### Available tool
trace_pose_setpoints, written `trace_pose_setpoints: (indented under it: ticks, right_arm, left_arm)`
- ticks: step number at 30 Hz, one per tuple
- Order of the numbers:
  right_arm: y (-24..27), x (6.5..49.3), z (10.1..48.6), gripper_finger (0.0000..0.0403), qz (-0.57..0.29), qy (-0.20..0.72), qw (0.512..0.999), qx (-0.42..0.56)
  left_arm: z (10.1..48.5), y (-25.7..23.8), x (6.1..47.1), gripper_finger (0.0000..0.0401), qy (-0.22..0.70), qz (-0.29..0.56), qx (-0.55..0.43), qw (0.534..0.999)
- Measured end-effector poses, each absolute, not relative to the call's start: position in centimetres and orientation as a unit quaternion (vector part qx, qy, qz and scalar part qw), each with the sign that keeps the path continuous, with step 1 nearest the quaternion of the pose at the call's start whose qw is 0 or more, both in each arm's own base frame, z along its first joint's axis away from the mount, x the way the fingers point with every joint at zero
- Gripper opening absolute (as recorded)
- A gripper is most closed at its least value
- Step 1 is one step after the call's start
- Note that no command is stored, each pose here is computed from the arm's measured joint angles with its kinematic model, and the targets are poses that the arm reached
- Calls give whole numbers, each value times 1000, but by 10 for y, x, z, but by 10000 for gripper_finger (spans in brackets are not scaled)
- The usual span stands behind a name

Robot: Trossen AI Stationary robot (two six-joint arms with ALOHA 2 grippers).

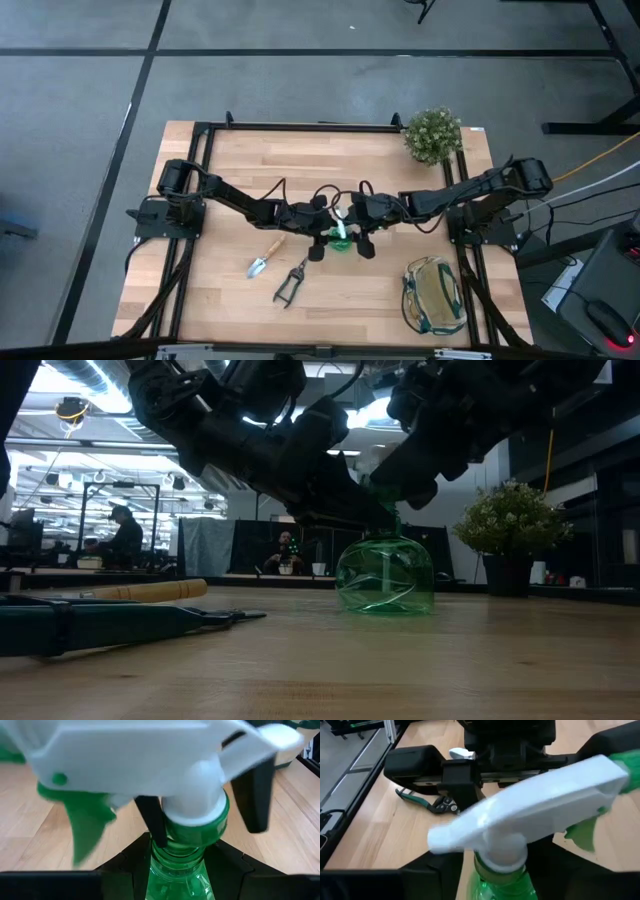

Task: Pick & Place Garden tools in Gardening bag
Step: Put the green spray bottle into the gardening bag

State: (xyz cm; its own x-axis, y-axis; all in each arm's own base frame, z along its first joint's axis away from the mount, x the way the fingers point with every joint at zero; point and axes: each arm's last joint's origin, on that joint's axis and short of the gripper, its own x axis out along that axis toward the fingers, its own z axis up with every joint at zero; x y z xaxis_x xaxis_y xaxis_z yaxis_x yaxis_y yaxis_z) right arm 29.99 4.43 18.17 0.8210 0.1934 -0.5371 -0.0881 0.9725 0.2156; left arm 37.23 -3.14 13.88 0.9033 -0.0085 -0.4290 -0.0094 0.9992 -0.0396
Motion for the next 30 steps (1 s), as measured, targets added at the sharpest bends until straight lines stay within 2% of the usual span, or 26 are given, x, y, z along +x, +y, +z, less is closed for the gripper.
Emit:
trace_pose_setpoints:
  ticks: [7, 17, 30]
  right_arm:
    - [44, 299, 180, 226, 79, 298, 947, 91]
    - [42, 294, 188, 227, 82, 295, 947, 99]
    - [37, 274, 205, 227, 50, 320, 945, 53]
  left_arm:
    - [139, -31, 372, 150, 220, 1, -22, 975]
    - [138, -31, 372, 151, 222, 2, -23, 975]
    - [138, -31, 372, 153, 223, 3, -23, 975]
